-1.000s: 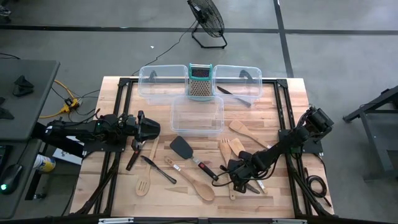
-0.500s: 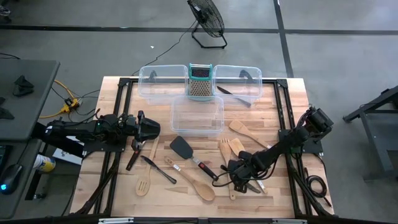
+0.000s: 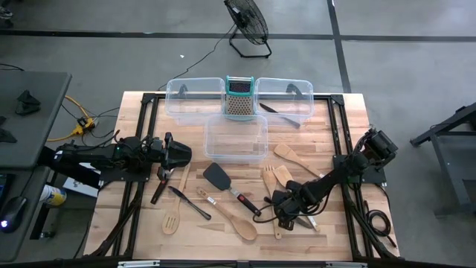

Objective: Pick & Place Kitchen Items
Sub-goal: Put the right black knife into the right transparent bin

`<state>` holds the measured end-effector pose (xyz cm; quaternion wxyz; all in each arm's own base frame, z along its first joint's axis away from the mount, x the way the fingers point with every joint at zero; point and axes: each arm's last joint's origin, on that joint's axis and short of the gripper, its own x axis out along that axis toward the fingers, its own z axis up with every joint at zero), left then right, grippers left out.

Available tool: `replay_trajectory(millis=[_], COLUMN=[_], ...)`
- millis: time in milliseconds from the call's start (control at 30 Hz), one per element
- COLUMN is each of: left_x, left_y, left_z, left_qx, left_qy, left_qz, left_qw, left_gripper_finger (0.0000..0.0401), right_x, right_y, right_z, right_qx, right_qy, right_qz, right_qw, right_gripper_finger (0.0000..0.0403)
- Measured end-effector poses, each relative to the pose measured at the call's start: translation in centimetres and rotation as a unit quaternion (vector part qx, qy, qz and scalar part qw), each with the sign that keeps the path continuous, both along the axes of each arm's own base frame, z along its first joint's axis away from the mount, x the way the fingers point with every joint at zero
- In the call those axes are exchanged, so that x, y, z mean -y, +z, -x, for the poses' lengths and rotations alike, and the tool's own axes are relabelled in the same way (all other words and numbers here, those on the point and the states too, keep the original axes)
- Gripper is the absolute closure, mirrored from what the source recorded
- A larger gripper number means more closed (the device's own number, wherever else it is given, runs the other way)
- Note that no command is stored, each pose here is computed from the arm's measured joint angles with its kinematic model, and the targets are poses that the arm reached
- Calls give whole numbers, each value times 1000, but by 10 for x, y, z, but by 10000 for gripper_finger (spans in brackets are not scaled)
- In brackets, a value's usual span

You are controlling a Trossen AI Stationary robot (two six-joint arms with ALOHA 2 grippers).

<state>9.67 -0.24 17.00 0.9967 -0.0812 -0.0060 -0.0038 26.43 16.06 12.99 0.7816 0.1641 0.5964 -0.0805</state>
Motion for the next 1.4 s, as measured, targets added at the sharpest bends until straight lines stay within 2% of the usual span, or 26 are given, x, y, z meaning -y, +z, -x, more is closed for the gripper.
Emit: replay_trajectory(millis=[233,433,667,833,1100,1400], left_x=[0,0,0,0,0,0], left_y=[0,0,0,0,0,0], left_z=[0,0,0,0,0,0], left_qx=[0,0,0,0,0,0], left_qy=[0,0,0,0,0,0], left_qz=[0,0,0,0,0,0], left_qw=[1000,1000,1000,1000,1000,1000], left_gripper_finger=[226,226,226,226,226,226], right_x=[0,2,6,8,20,44], right_y=[-1,-1,10,32,68,119], right_z=[1,0,-3,-10,-16,-17], right_qx=[-5,-8,6,40,98,208], right_qy=[0,-15,-28,-28,-46,-68], right_qz=[-1,-8,-43,-82,-109,-76], right_qw=[1000,1000,999,995,988,973], right_gripper_finger=[377,377,377,377,377,377])
